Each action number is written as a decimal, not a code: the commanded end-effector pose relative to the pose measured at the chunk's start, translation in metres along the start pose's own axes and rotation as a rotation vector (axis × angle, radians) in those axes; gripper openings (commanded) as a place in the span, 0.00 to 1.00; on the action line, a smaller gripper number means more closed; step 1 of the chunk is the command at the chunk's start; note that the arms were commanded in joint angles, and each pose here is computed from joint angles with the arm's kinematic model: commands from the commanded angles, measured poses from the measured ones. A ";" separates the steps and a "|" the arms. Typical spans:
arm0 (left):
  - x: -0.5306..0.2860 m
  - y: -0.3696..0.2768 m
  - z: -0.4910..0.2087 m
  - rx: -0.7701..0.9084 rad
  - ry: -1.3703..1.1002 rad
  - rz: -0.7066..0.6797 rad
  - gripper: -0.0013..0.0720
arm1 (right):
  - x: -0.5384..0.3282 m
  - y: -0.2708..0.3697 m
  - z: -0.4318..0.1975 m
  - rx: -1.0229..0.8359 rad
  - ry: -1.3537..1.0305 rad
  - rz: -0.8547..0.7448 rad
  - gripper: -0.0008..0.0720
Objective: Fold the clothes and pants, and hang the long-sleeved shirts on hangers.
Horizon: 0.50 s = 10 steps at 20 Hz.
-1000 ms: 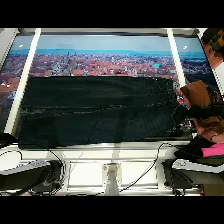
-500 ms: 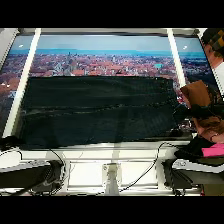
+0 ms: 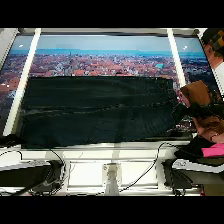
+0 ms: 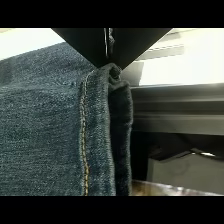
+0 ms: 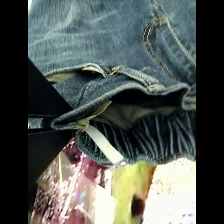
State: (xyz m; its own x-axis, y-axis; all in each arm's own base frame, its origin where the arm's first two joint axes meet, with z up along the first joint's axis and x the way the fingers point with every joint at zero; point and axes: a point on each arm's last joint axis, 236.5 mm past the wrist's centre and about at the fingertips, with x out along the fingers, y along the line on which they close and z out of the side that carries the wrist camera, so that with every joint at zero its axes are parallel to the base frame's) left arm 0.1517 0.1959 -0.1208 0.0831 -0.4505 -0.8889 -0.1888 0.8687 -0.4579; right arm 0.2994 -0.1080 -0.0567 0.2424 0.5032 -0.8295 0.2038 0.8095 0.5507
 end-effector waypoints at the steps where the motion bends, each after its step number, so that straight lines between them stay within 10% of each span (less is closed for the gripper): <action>1: -0.002 -0.022 -0.007 -0.001 0.032 -0.098 0.06 | -0.002 0.012 -0.002 0.004 0.007 0.046 0.06; 10: -0.097 -0.102 0.115 0.074 -0.476 -0.440 0.06 | -0.035 0.068 0.030 -0.068 -0.155 0.185 0.06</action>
State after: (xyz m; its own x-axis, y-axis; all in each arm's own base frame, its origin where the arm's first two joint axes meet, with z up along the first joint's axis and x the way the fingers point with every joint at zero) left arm 0.2246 0.1720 -0.0446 0.3585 -0.6256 -0.6929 -0.0942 0.7142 -0.6936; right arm 0.3122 -0.0879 -0.0130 0.3228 0.5636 -0.7603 0.1284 0.7698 0.6252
